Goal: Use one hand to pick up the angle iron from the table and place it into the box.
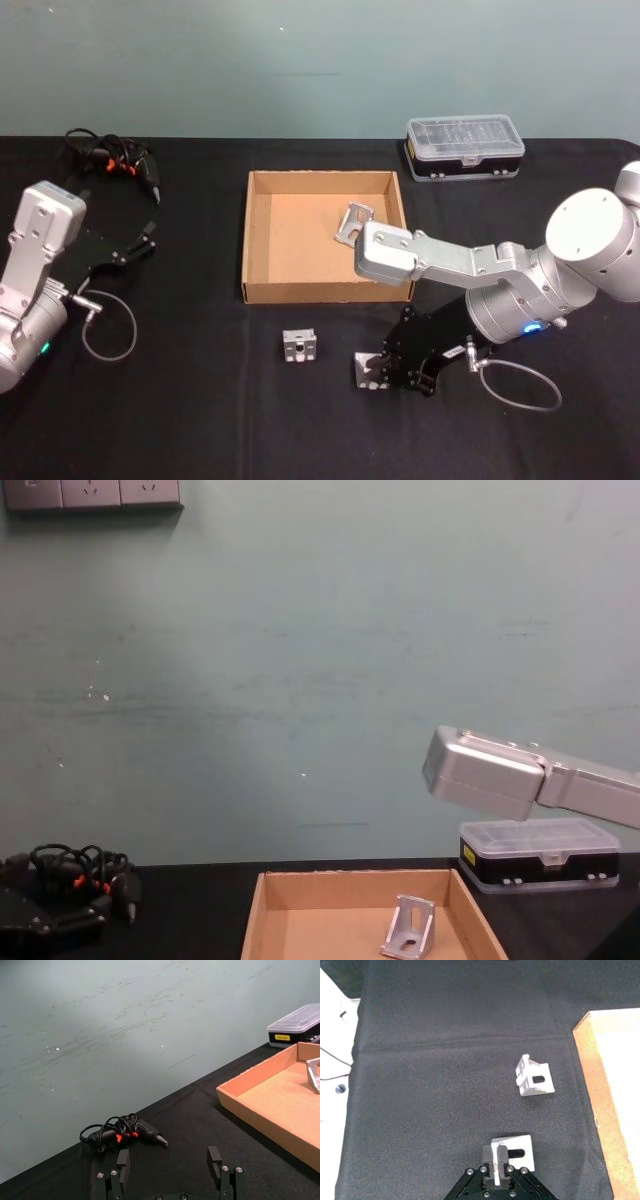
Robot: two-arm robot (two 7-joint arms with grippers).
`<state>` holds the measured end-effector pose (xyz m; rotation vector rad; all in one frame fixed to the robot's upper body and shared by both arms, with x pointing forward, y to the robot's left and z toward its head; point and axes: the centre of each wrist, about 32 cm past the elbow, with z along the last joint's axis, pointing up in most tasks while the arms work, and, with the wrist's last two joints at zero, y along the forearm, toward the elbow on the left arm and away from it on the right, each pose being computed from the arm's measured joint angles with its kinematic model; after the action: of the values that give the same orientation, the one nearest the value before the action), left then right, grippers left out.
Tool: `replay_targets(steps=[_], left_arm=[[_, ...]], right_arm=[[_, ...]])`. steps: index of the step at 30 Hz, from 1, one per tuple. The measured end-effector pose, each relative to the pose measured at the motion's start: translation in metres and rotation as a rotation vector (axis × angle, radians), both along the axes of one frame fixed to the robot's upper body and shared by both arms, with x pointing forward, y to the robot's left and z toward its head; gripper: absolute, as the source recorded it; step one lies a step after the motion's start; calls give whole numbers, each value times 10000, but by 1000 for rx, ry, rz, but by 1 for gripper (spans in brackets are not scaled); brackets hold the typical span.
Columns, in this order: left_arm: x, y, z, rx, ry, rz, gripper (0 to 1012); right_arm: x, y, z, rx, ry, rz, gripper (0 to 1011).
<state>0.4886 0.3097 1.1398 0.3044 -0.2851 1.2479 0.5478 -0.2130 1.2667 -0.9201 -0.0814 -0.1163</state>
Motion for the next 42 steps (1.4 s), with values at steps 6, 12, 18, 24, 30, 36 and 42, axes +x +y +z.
replay_targets(steps=[6, 12, 18, 24, 30, 36, 42], left_arm=[[0, 0, 0, 0, 0, 0, 1011], [0, 0, 0, 0, 0, 0, 1011], [0, 0, 0, 0, 0, 0, 1011], [0, 0, 0, 0, 0, 0, 1011], [0, 0, 0, 0, 0, 0, 1011], [0, 0, 0, 0, 0, 0, 1011], [0, 0, 0, 0, 0, 0, 1011]], right_arm=[[0, 0, 0, 0, 0, 0, 54], [-24, -22, 77, 42, -39, -19, 54], [9, -14, 233, 108, -98, -50, 54], [166, 45, 336, 173, -135, -98, 54], [376, 117, 323, 212, -136, -157, 54], [589, 216, 210, 243, -140, -232, 54], [733, 328, 46, 261, -155, -287, 53]])
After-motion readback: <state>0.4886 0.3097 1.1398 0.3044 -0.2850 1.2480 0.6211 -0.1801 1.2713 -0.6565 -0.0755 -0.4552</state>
